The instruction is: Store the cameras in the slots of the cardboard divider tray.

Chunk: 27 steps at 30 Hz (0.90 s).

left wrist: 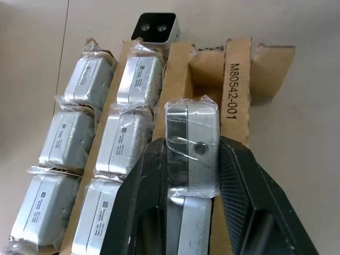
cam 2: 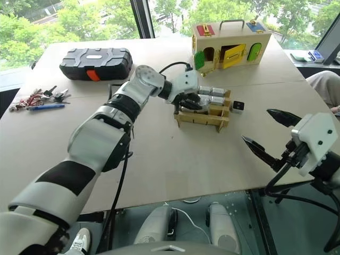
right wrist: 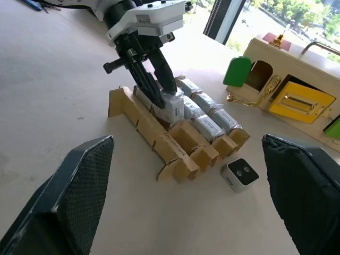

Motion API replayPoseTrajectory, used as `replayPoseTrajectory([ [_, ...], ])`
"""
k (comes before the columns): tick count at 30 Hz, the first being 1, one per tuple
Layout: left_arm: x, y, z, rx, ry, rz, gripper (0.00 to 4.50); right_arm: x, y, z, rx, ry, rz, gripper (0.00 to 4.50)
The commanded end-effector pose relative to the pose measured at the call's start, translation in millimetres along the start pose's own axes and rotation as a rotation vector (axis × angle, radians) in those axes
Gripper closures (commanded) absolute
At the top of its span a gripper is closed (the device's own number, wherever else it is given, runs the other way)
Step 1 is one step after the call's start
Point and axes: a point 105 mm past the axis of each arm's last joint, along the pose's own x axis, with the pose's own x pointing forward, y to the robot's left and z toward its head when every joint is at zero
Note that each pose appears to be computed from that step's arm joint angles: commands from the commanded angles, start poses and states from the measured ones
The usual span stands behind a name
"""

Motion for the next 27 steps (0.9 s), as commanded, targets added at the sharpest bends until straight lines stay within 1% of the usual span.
replayPoseTrajectory([
  [1, -4, 9, 12, 0.119, 0.046, 0.027, 3.72, 1, 0, 7, -0.038, -0.022, 0.008, 0.07],
  [8, -5, 6, 12, 0.148, 0.084, -0.012, 3.72, 2, 1, 3, -0.034, -0.011, 0.014, 0.07],
  [10, -6, 6, 12, 0.135, 0.083, -0.020, 2.69, 3, 2, 0, -0.022, -0.008, 0.018, 0.00],
  [11, -6, 7, 13, 0.136, 0.079, -0.017, 2.32, 3, 2, -1, -0.017, -0.007, 0.018, 0.00],
  [12, -6, 7, 15, 0.133, 0.067, -0.014, 2.05, 3, 2, -1, -0.014, -0.008, 0.019, 0.00],
  [14, -10, 12, 27, 0.088, -0.006, 0.011, 1.08, 5, 2, -3, -0.007, -0.010, 0.015, 0.00],
  [15, -13, 13, 33, 0.065, -0.045, 0.006, 0.69, 6, 1, -3, -0.006, -0.012, 0.013, 0.00],
  [16, -18, 15, 40, 0.029, -0.102, 0.005, 0.17, 8, -1, -4, -0.002, -0.017, 0.004, 0.00],
  [19, -36, 24, 52, -0.050, -0.220, 0.022, 0.17, 14, -8, -5, 0.004, -0.034, -0.037, 0.00],
  [20, -44, 27, 56, -0.075, -0.268, 0.039, 0.17, 17, -13, -6, -0.021, -0.033, -0.071, 0.00],
  [22, -62, 35, 59, -0.137, -0.373, 0.072, 0.17, 26, -25, -15, -0.063, 0.009, -0.158, 0.00],
  [23, -71, 36, 59, -0.141, -0.425, 0.090, 0.17, 32, -27, -22, -0.038, 0.029, -0.162, 0.00],
  [24, -80, 36, 58, -0.169, -0.494, 0.085, 0.17, 37, -28, -30, -0.005, 0.051, -0.152, 0.00],
  [25, -87, 33, 54, -0.165, -0.535, 0.079, 0.17, 42, -32, -36, 0.012, 0.073, -0.149, 0.00],
  [26, -93, 29, 45, -0.161, -0.568, 0.091, 0.17, 47, -37, -43, 0.008, 0.094, -0.153, 0.00],
  [27, -97, 23, 31, -0.155, -0.571, 0.100, 0.17, 53, -44, -52, 0.019, 0.128, -0.162, 0.00],
])
